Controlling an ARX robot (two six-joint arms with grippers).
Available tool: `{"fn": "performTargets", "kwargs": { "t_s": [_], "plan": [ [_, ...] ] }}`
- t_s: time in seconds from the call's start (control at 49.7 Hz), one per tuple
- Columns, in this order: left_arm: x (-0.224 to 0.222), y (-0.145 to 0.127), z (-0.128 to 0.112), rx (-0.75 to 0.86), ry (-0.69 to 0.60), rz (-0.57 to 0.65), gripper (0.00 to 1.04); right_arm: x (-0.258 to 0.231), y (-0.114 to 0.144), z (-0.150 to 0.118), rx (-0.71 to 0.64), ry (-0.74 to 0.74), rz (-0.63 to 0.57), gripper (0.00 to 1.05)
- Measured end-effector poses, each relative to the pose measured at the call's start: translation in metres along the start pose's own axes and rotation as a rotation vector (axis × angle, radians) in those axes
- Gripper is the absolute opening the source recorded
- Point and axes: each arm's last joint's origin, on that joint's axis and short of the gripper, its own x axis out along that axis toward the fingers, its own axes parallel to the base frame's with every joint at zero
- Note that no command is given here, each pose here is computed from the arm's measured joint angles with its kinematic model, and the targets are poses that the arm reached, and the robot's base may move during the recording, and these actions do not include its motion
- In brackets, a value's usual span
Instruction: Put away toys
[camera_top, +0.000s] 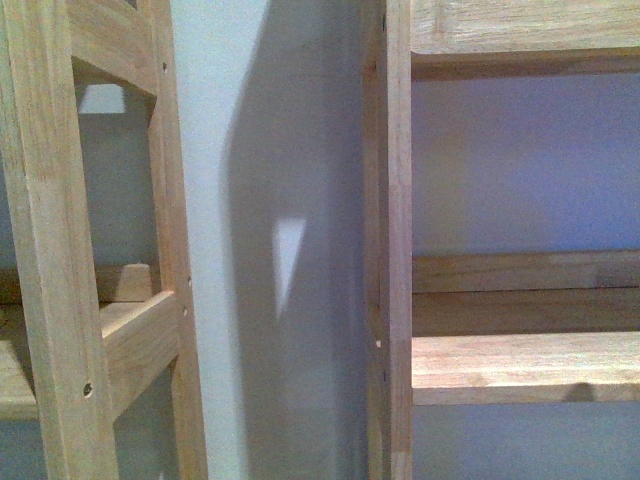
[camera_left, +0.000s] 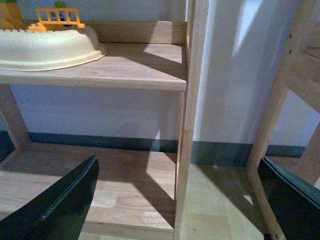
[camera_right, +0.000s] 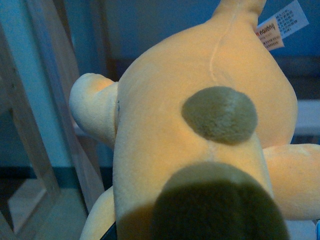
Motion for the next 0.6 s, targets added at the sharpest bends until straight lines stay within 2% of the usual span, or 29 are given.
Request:
{"fn": "performTargets", "kwargs": {
  "t_s": [0.342, 0.443, 0.604],
  "plan": [
    [0.000, 0.000, 0.000, 0.000, 0.000, 0.000, 0.99, 0.042, 0.006, 0.141, -0.004, -0.208, 0.065, 0.20],
    [0.000, 0.000, 0.000, 0.000, 0.000, 0.000, 0.99, 0.065, 0.016, 0.188, -0.019, -0.264, 0.076, 0.20],
    [0.000, 0.000, 0.000, 0.000, 0.000, 0.000, 0.99, 0.096, 0.036, 0.243, -0.042, -0.304, 0.121, 0.20]
  ]
}}
